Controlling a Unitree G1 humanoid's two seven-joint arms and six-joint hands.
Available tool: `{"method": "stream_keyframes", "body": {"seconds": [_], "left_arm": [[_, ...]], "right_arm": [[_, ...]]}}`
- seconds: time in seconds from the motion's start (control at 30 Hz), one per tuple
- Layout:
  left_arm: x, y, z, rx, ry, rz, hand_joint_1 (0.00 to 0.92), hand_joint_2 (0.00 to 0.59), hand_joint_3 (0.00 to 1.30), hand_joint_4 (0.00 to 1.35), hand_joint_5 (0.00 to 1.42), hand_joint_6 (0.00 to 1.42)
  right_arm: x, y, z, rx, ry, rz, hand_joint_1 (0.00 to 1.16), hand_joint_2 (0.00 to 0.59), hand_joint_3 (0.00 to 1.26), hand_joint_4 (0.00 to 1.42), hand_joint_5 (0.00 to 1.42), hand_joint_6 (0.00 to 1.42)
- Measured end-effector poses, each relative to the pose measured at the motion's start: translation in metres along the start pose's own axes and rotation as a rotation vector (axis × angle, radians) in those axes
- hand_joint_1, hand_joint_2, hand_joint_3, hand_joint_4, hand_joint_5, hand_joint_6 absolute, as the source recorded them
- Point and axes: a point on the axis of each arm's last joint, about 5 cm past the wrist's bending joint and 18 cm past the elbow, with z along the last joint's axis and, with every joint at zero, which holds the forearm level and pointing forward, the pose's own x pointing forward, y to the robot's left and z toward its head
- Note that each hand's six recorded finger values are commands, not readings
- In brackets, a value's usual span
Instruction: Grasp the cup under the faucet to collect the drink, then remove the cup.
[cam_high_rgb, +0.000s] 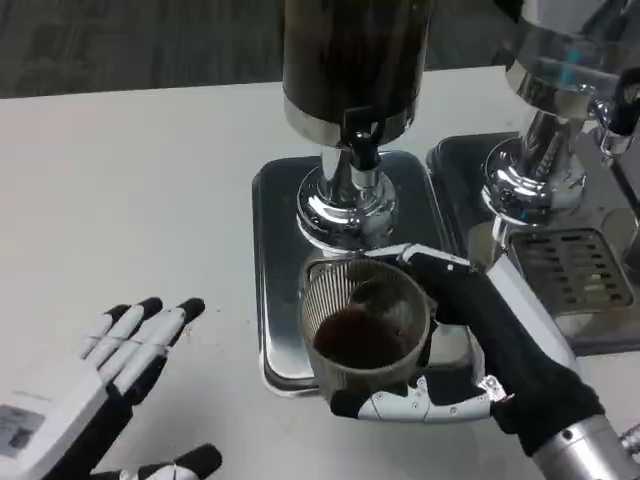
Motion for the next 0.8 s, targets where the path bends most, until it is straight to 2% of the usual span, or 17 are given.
{"method": "stream_keyframes", "body": {"seconds": [0.13,0.3,0.47,0.8], "left_arm": [[-0.012,-0.005,0.0072,-0.001,0.021,-0.035,0.000,0.149,0.00,0.00,0.00,0.00],[-0.019,-0.008,0.0116,-0.008,0.054,-0.039,0.000,0.144,0.00,0.00,0.00,0.00],[-0.019,-0.011,0.0158,-0.022,0.075,-0.028,0.000,0.142,0.00,0.00,0.00,0.00],[-0.016,-0.011,0.0165,-0.018,0.083,-0.013,0.000,0.143,0.00,0.00,0.00,0.00]], "right_arm": [[-0.004,0.0047,0.0026,0.017,-0.001,0.029,1.03,0.131,0.63,0.74,0.81,1.03],[-0.005,0.0048,0.0055,0.032,-0.006,0.025,1.03,0.131,0.63,0.74,0.81,1.03],[-0.006,0.0060,0.0060,0.050,-0.005,0.024,1.03,0.131,0.63,0.74,0.81,1.03],[-0.007,0.0046,0.0053,0.049,-0.004,0.044,1.03,0.136,0.63,0.74,0.81,1.03]]}}
